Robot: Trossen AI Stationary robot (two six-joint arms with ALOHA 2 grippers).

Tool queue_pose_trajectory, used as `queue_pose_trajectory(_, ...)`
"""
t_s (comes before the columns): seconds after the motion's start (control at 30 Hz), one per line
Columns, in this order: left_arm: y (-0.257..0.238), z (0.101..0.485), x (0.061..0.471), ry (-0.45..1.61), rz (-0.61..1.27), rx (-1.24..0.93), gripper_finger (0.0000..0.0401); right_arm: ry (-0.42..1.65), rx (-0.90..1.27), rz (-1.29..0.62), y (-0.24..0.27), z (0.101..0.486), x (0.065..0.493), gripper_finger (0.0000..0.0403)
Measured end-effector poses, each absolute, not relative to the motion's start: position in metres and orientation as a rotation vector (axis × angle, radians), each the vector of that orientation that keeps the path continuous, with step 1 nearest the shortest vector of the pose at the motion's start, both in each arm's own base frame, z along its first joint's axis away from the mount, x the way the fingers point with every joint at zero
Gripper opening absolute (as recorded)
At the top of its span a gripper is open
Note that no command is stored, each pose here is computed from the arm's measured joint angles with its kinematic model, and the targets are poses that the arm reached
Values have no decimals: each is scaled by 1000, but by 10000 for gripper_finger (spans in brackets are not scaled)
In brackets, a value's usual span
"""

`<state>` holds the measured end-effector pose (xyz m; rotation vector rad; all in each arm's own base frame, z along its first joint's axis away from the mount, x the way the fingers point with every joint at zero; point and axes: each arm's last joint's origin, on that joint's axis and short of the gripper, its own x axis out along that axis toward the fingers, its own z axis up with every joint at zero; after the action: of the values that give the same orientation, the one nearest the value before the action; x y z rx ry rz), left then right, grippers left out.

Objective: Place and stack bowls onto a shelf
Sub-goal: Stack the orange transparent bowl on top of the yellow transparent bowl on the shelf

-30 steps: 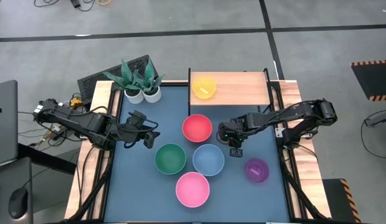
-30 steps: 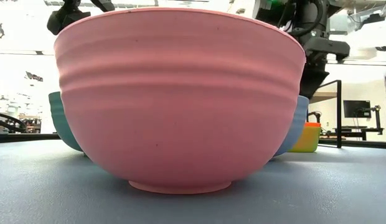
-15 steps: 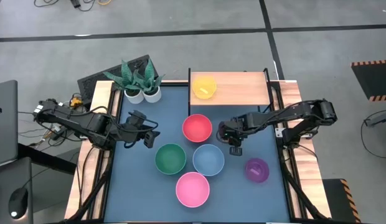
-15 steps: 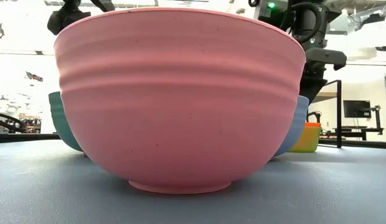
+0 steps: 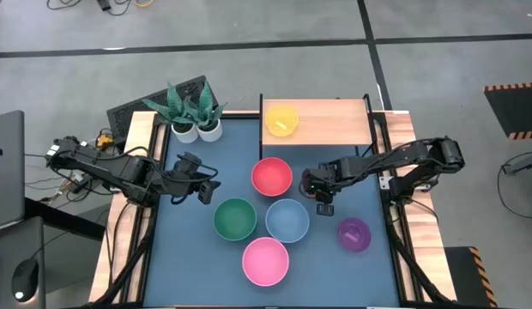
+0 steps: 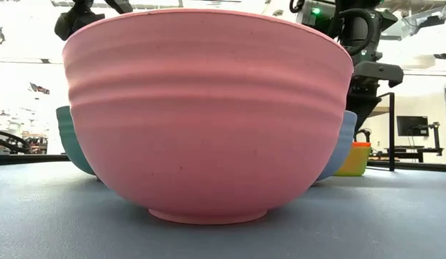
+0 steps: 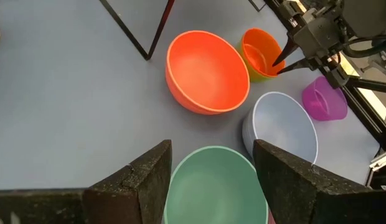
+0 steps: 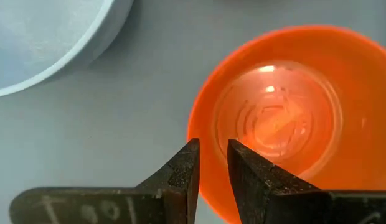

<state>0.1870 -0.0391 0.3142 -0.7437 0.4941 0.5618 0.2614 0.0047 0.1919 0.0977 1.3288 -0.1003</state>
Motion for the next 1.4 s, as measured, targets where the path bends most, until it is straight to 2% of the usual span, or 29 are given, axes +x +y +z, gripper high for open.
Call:
queue_pose_trajectory(0.27,-39,314,187,494,562,-746,209,1319,128,-114,5,194,261,109)
queue_pose_trajectory(0.53,-39,314,187,493,563,-746,209,1227,111,-100,9,219,270,109)
queue_pose_trajectory(1.2,-39,314,187,492,563,-751,209,1354,25,-69,18,187,278,108)
queue_pose_trajectory(1.4,-39,314,187,493,563,-751,209,1353,30,-69,18,188,279,76)
